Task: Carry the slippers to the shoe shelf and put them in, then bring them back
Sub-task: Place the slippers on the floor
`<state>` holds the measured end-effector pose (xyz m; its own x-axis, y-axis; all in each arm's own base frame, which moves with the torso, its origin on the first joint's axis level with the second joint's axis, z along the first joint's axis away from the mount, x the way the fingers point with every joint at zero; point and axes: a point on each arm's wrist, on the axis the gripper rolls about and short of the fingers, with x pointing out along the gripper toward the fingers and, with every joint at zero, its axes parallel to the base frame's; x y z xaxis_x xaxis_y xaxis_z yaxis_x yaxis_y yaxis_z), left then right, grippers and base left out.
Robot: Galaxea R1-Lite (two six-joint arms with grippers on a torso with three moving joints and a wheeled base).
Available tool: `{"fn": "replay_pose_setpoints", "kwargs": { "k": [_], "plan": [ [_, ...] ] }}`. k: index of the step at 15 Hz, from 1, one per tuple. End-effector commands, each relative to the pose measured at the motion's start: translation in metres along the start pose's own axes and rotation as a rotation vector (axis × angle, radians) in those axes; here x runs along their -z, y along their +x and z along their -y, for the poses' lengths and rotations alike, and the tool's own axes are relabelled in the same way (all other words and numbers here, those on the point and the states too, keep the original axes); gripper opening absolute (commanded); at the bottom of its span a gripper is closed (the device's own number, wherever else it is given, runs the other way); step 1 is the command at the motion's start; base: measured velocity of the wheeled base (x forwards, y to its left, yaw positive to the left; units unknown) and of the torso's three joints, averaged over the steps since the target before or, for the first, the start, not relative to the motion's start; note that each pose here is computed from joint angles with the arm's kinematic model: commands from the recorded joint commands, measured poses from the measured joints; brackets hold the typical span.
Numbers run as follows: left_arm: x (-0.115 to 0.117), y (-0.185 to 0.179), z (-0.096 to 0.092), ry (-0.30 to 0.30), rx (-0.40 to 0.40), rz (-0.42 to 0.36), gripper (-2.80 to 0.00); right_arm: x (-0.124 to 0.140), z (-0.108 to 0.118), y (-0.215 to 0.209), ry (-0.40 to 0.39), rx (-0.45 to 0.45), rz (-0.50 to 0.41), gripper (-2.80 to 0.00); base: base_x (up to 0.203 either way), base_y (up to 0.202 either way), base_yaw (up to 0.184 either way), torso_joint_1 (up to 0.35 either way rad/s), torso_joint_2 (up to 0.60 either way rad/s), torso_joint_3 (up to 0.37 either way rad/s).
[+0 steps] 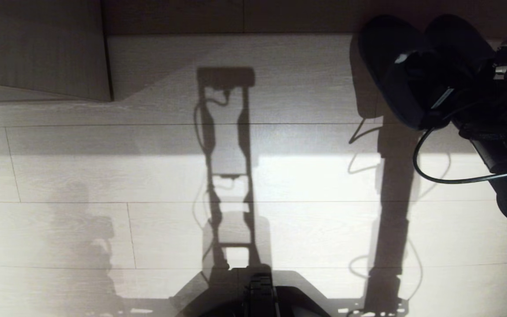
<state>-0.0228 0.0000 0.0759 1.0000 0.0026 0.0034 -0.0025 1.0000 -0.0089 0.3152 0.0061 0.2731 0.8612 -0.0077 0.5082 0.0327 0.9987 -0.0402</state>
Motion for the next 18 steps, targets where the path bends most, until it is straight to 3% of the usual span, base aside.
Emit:
{"fn": "replay_pose_setpoints", "kwargs": {
  "k": [1, 5, 12, 18],
  "plan": [
    [0.000, 0.000, 0.000, 0.000, -0.001, 0.001, -2.80, 0.000, -0.001, 0.011, -0.004, 0.000, 0.035, -2.80, 0.000, 0.000, 0.000, 0.000, 0.00, 0.000],
    [0.000, 0.000, 0.000, 0.000, -0.001, 0.001, -2.80, 0.002, -0.002, 0.018, -0.013, 0.000, 0.051, -2.80, 0.000, 0.000, 0.000, 0.000, 0.00, 0.000],
    [0.000, 0.000, 0.000, 0.000, -0.001, 0.001, -2.80, 0.067, -0.029, 0.042, -0.017, -0.047, -0.019, -2.80, 0.000, 0.000, 0.000, 0.000, 0.00, 0.000],
    [0.000, 0.000, 0.000, 0.000, -0.001, 0.001, -2.80, 0.083, -0.033, 0.052, -0.019, -0.019, -0.015, -2.80, 0.000, 0.000, 0.000, 0.000, 0.00, 0.000]
  ]
}}
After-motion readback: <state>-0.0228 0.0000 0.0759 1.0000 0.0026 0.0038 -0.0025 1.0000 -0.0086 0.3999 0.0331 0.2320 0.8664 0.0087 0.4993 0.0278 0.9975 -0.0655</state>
